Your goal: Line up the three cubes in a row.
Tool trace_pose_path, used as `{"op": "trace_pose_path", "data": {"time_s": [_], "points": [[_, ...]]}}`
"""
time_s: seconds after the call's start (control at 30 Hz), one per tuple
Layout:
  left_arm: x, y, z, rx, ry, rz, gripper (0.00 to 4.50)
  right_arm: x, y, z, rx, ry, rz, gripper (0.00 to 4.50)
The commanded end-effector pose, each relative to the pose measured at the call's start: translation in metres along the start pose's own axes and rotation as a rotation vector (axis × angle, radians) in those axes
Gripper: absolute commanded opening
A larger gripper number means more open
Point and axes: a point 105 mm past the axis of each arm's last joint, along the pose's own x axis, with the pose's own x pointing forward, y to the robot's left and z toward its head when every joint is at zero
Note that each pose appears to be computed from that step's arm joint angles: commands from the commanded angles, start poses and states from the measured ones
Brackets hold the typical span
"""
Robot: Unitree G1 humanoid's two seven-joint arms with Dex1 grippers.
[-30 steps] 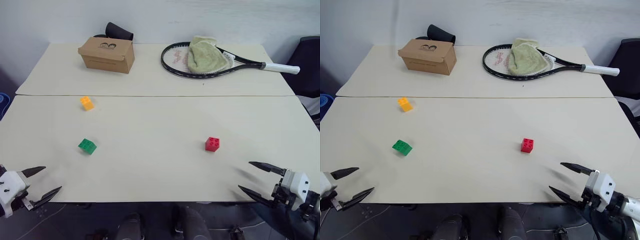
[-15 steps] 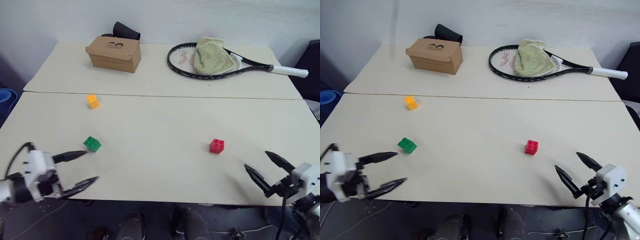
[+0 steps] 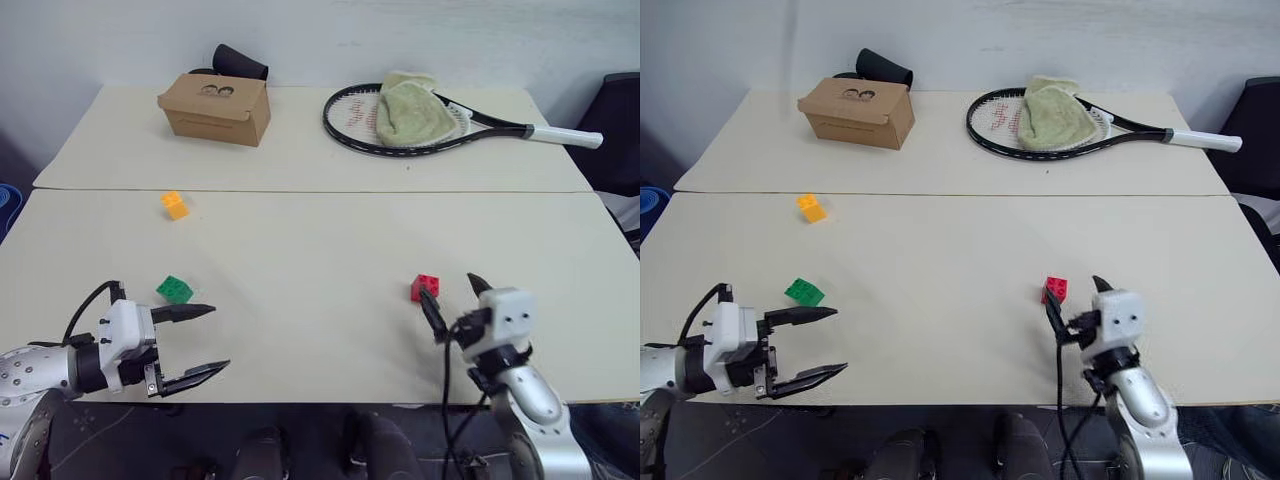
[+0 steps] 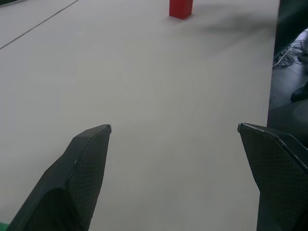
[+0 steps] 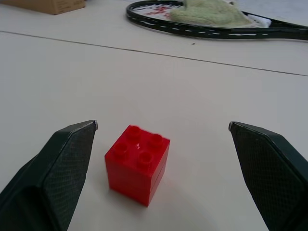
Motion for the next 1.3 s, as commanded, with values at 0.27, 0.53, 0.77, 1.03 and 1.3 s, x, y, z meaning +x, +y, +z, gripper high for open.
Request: {"op": "trace_pose_path", "data": {"time_s": [0.27, 0.53, 0.77, 1.03, 1.3], "points": [[0.0, 0.005, 0.005, 0.045, 0.01, -0.016, 4.41, 0.022, 0.013, -0.024, 0.046, 0.125, -0.063, 4.5], [-0.004, 0.008, 0.005, 0.048, 0.023, -0.007, 4.5, 0.02, 0.02, -0.018, 0.062, 0.069, -0.038, 2.18], [-0.002, 0.006, 0.007, 0.036, 0.014, -0.002, 4.5, 0.023, 0.056, 0.03, -0.077, -0.119, 0.59, 1.52], [0.0, 0.005, -0.005, 0.004, 0.023, 0.012, 4.5, 0.05, 0.046, 0.021, -0.286, -0.006, 1.367, 1.52], [-0.002, -0.006, -0.004, -0.006, 0.016, 0.051, 4.5, 0.068, 0.048, -0.01, -0.278, 0.057, 1.433, 1.52]]}}
